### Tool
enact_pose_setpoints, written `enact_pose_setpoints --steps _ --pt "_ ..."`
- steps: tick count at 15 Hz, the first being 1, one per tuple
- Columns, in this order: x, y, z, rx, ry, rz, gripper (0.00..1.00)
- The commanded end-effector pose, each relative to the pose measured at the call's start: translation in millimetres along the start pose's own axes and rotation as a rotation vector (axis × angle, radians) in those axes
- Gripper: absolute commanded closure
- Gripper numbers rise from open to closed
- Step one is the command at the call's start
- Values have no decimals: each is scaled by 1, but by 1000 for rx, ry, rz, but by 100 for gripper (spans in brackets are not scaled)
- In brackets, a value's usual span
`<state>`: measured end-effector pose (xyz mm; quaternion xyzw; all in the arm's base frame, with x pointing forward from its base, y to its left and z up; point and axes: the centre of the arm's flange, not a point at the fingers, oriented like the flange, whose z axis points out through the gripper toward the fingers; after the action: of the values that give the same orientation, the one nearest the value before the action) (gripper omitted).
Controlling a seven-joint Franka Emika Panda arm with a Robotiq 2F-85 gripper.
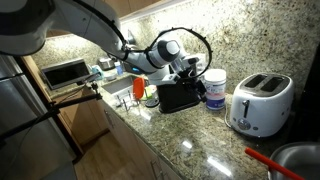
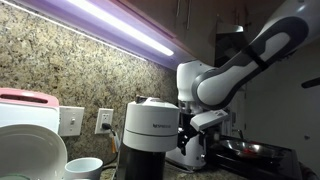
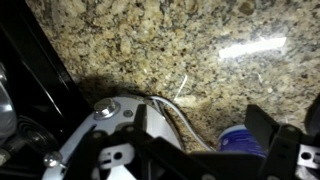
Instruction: Slide the tin forward
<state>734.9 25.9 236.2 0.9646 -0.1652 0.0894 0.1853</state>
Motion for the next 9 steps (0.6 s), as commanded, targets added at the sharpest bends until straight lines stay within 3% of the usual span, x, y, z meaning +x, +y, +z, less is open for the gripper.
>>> enact_pose_setpoints --steps 1,5,9 --pt "-16 49 5 -1 -67 82 0" --pt "-58 76 5 56 -110 57 0" --pt "-105 88 -22 85 -76 20 0"
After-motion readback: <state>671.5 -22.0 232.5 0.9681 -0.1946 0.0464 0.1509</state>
